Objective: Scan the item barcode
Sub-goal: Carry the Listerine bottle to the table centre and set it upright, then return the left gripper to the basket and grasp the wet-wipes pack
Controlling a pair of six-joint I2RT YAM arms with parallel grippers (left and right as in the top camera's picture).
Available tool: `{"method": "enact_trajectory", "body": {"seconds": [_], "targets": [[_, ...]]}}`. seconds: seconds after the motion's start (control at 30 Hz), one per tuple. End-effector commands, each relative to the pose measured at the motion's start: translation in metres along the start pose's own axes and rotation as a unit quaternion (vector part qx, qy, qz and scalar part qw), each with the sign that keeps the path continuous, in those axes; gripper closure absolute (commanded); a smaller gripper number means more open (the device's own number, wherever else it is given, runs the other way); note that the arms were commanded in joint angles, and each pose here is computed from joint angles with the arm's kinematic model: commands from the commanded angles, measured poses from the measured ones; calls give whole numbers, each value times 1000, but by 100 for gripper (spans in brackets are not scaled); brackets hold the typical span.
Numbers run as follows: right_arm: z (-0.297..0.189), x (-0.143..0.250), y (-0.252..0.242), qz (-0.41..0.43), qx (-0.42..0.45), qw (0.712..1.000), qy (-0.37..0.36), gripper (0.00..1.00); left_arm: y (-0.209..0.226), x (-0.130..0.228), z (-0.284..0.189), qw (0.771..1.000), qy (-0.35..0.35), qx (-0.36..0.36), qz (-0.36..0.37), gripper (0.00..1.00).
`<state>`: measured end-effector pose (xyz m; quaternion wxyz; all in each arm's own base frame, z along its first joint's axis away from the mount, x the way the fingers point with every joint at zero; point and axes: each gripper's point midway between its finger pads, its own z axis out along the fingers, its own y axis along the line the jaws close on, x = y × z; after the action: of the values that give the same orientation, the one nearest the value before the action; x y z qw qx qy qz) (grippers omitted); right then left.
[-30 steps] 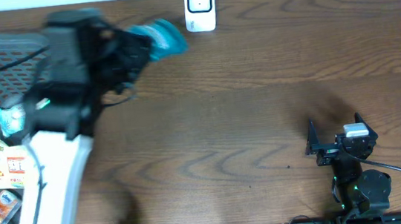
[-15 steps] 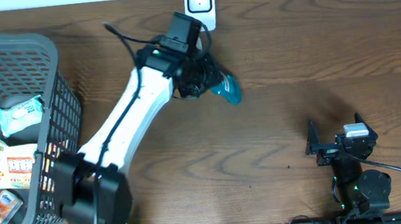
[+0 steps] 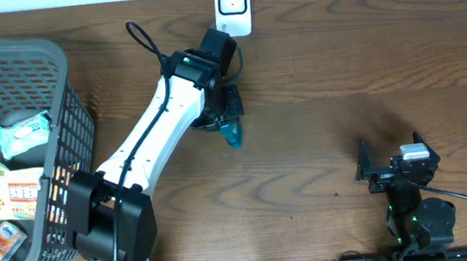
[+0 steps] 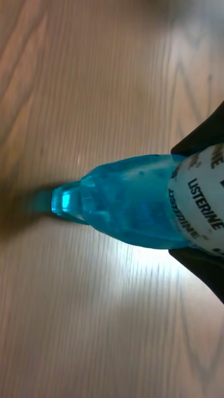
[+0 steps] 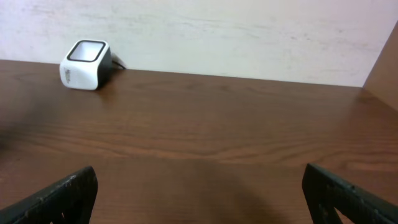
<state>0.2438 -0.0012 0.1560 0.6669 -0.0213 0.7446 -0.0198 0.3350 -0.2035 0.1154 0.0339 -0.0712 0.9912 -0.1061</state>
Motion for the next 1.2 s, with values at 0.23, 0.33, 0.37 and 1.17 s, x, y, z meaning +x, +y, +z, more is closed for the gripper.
{"method": "enact_trajectory", "body": {"seconds": [0.23,0.33,0.37,1.17], "targets": [[0,0,3,-5,-6,1000,-2,1,21,-16,-14,997,-52,-62,17,83],[0,1,3,-5,-6,1000,-2,1,22,-16,-14,996,-53,-65,22,73],[0,0,3,-5,-6,1000,-2,1,22,-16,-14,996,-53,-65,22,71],[0,0,3,-5,-6,1000,-2,1,82,-71,-259,941,-327,-77,-46,2]]}}
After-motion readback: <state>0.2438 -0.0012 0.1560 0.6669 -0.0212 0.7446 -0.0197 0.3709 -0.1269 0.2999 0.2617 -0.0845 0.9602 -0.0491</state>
